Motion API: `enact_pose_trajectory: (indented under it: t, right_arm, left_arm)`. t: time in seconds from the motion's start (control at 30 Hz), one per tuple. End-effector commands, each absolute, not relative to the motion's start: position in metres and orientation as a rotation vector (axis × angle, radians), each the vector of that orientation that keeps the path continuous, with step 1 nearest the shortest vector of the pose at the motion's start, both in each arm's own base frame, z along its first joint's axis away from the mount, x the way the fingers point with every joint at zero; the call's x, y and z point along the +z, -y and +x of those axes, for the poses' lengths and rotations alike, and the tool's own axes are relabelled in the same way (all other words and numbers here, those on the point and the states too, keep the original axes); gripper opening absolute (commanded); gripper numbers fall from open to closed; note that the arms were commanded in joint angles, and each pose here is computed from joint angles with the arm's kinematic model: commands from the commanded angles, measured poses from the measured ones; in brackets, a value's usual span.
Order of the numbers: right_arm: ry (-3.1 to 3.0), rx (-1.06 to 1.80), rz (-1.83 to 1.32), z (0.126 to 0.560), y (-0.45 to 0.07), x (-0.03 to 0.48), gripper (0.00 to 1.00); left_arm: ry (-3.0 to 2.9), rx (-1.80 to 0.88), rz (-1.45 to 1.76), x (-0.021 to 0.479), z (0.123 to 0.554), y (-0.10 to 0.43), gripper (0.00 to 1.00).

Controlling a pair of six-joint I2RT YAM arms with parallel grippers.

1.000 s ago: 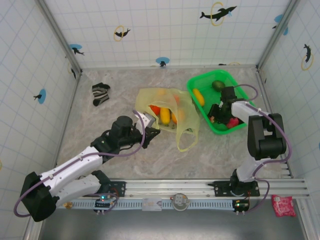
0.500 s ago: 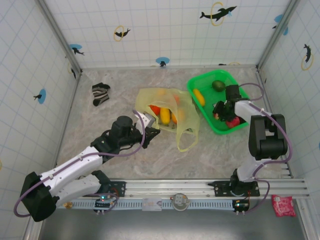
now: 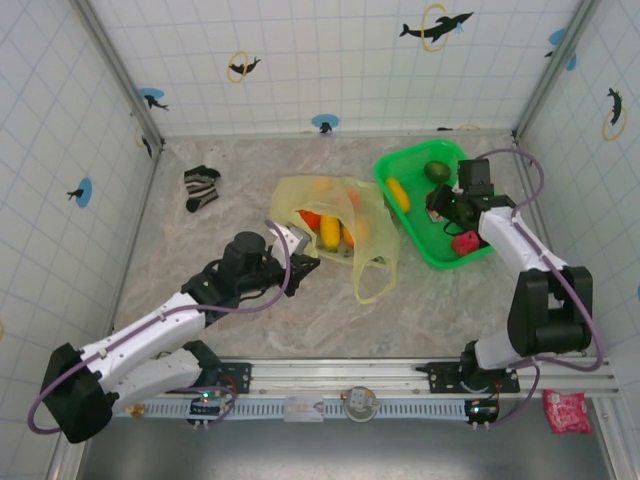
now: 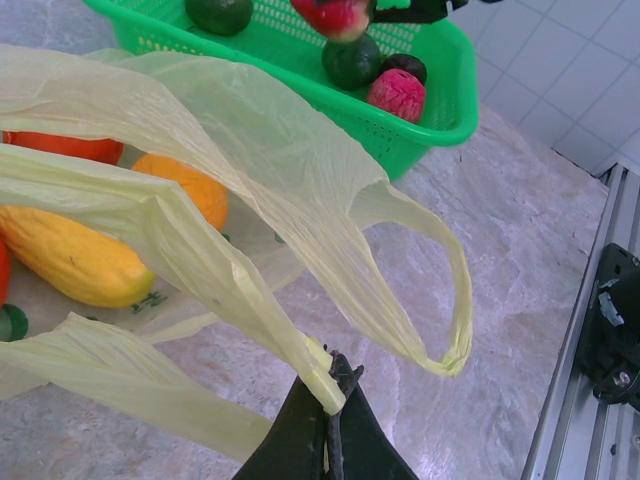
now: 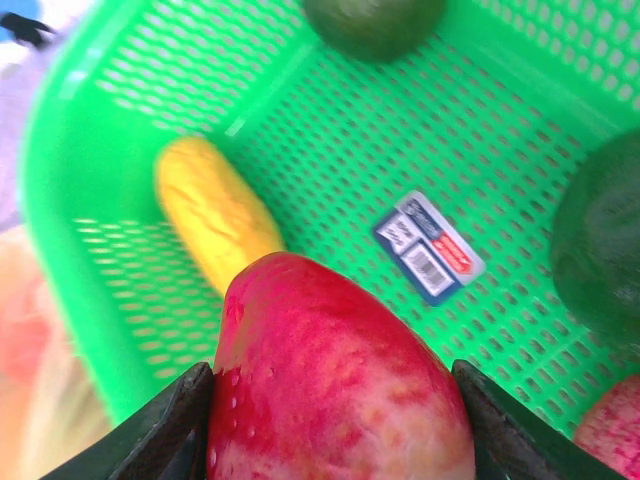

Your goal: Place the fake fruits into the plastic bag and tie a complex knot

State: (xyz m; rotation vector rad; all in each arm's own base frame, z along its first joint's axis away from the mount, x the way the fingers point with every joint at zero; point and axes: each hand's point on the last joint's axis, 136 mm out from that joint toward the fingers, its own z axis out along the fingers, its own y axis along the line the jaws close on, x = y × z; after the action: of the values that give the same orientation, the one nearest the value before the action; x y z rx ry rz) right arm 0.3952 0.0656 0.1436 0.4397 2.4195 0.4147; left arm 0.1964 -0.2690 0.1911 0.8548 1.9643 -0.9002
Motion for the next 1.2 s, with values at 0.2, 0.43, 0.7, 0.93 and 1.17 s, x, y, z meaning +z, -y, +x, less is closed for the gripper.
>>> enact_pose_trajectory:
  t: [0.2,0.43,0.7,0.93,1.17]
  right_arm:
    - [-2.266,0.745,-0.009,0.365,-0.16,0.219,0.54]
    - [-2.231,0.881,-0.401,0.3,-0.242,0.223,0.54]
    - [-2.256,0.833,-0.555,0.274,-0.286,0.189,0.54]
    - [-2.276,0.747,-0.583,0.29,-0.317,0.163,0.55]
    - [-2.303,0.416,-0.386,0.348,-0.325,0.136,0.56]
  left_arm:
    - [-1.977,-0.918,0.855,0.195,0.197,0.274,0.0]
    - [-1.989,-0.918,0.827,0.202,0.199,0.273,0.0]
    - [-2.015,-0.904,0.792,0.201,0.199,0.268,0.0]
    - [-2.013,-0.898,0.778,0.209,0.202,0.268,0.0]
    - [-2.004,-0.882,0.767,0.214,0.203,0.265,0.0]
